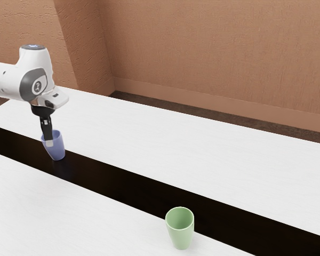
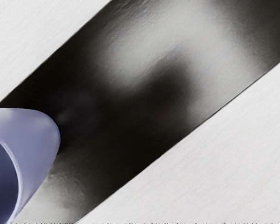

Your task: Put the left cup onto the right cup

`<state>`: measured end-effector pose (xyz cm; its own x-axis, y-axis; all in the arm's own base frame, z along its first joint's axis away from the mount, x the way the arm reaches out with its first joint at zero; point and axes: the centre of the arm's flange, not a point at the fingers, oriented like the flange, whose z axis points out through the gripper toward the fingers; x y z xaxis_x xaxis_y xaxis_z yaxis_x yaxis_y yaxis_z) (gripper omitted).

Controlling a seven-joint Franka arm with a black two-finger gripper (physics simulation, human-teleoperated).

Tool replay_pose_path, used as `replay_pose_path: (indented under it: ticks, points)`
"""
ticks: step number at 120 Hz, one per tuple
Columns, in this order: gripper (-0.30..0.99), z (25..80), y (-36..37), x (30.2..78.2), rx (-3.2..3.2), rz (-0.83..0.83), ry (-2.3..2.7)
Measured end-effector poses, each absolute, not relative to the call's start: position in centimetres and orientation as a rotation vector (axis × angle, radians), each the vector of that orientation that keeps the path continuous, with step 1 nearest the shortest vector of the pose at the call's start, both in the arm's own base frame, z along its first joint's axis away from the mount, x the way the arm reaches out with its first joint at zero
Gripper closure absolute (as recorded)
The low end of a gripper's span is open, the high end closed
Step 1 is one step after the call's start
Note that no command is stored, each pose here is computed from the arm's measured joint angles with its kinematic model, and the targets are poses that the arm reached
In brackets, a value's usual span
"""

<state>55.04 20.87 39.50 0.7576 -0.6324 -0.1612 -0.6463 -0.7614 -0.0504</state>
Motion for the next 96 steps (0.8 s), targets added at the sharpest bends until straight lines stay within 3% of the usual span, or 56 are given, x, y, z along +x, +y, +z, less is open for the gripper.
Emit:
replay_pose_path:
  ticks: [96]
  points:
    - [0.00,36.5,24.5,58.1,-2.783,0.213,1.188]
